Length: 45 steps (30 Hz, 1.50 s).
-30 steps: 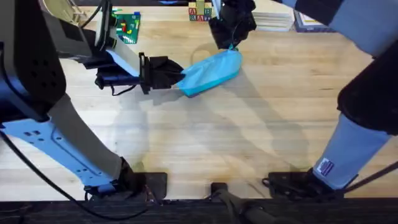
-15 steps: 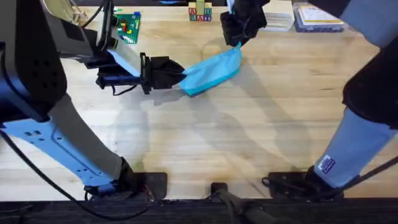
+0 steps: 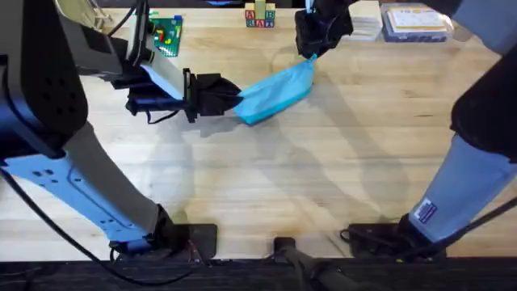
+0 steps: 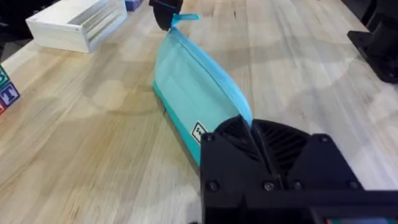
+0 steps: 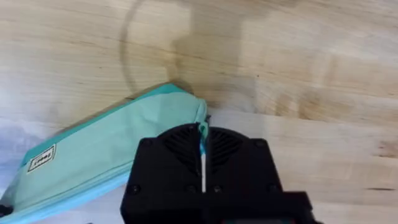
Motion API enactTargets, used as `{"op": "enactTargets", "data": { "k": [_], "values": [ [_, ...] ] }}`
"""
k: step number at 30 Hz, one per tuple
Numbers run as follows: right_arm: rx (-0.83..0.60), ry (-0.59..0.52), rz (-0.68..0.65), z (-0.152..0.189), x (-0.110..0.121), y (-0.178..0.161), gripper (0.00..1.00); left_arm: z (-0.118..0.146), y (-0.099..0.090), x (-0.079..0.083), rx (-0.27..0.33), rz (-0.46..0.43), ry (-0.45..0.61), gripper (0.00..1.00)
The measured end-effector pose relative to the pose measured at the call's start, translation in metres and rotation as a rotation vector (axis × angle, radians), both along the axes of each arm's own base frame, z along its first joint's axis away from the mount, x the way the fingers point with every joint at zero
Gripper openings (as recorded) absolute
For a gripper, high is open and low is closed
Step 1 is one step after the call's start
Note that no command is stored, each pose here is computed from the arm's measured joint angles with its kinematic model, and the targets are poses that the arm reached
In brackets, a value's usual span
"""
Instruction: Unzip the bag, pick up the pens from the table one at a time and place them inside, then zip the bag closed.
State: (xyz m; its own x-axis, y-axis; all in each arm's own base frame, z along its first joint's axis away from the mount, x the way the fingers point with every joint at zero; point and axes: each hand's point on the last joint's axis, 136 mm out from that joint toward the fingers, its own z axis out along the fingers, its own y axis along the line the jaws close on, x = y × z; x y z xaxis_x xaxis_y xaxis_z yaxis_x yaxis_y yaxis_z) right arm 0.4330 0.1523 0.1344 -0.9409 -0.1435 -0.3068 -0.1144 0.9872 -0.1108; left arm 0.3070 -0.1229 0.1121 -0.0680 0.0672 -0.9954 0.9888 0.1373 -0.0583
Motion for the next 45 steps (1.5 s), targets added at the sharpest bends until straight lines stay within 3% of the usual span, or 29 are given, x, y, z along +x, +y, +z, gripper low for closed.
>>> {"op": "enactTargets", "data": {
  "k": [13, 24, 28, 33, 45],
  "values": [
    [0.053, -0.001, -0.034, -0.007, 0.01, -0.01, 0.033, 0.0, -0.001, 0.0, 0.0, -0.003, -0.005, 0.042],
    [0.057, 0.055, -0.097, -0.047, 0.026, -0.033, 0.032, 0.0, -0.001, 0.0, 0.001, -0.003, -0.006, 0.042],
    [-0.053, 0.0, -0.218, -0.049, 0.047, -0.099, 0.03, -0.002, 0.004, 0.0, 0.013, 0.006, 0.002, 0.041],
    [-0.091, 0.009, -0.348, -0.052, 0.048, -0.165, 0.03, -0.002, 0.006, 0.001, 0.015, 0.013, 0.004, 0.041],
    [-0.103, 0.065, -0.312, -0.055, 0.035, -0.15, 0.031, -0.002, 0.006, 0.001, 0.015, 0.013, 0.003, 0.041]
  ]
}}
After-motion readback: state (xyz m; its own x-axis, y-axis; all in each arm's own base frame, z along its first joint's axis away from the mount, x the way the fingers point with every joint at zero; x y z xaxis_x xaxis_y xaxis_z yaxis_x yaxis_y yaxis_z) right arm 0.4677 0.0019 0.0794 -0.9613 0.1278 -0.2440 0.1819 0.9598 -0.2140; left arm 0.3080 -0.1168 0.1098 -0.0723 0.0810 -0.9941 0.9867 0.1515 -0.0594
